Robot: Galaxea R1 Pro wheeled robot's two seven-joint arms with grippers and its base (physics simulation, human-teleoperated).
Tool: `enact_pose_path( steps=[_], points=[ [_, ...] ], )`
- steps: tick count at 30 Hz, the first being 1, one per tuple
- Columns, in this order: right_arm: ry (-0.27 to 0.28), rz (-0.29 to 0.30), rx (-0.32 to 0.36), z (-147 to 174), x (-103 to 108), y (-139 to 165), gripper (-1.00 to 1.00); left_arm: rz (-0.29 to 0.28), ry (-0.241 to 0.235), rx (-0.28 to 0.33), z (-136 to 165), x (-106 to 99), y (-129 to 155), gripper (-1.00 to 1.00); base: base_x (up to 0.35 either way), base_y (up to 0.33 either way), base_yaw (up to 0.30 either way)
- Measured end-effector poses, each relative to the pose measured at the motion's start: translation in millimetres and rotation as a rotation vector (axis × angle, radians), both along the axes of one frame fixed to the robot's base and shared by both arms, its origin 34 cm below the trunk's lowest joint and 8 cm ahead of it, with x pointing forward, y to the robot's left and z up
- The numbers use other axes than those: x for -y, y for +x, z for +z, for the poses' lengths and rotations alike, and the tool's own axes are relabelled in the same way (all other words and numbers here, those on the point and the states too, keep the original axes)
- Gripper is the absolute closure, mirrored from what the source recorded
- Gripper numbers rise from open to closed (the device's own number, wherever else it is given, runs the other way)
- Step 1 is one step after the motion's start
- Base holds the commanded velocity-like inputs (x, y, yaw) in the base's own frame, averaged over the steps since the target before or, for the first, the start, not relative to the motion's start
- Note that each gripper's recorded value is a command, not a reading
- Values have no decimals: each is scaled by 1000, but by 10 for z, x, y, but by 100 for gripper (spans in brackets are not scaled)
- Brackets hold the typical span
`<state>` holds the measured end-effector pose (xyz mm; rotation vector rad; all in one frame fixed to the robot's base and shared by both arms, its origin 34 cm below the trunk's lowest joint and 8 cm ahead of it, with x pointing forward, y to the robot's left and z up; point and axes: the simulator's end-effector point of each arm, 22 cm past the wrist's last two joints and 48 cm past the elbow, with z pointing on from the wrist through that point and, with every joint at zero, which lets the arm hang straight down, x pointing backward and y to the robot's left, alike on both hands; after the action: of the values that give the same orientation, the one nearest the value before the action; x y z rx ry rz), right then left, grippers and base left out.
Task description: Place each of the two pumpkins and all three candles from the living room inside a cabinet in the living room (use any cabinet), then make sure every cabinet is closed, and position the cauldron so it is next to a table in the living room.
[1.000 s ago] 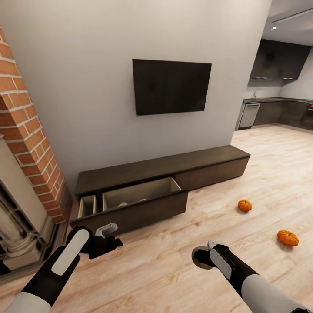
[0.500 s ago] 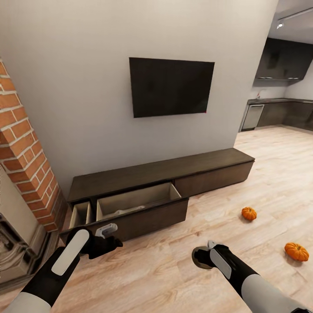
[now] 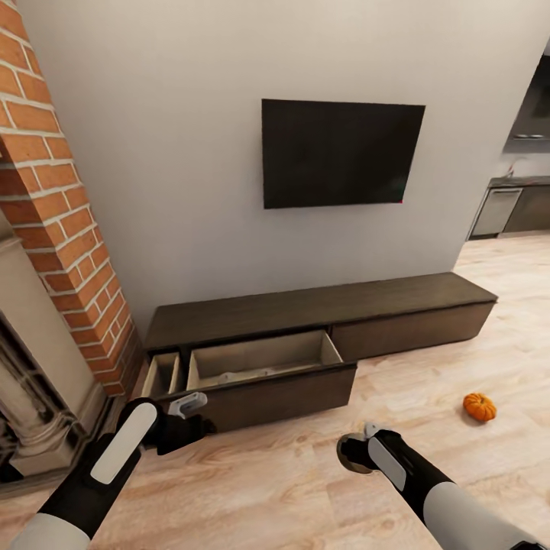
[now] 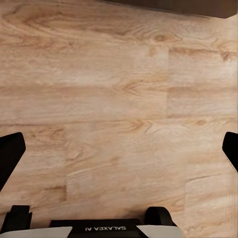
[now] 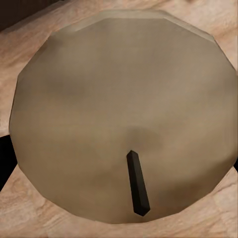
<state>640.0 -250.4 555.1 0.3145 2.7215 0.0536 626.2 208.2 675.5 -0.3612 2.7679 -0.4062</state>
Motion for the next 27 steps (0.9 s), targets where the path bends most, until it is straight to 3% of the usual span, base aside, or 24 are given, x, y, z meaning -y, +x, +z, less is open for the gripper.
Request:
enact_pose_path(
  steps=[12, 19, 27],
  points=[
    [1, -1, -3, -19, 14, -8, 100, -8, -12, 8, 31, 62, 16, -100, 76, -194, 261],
    [4, -4, -2, -21, 25, -4, 100, -11, -29, 15, 67, 122, 30, -100, 6, -14, 44],
    [4, -3, -1, 92, 16, 11, 100, -25, -49, 72, 393, 197, 136, -100, 0, -1, 2]
  ],
)
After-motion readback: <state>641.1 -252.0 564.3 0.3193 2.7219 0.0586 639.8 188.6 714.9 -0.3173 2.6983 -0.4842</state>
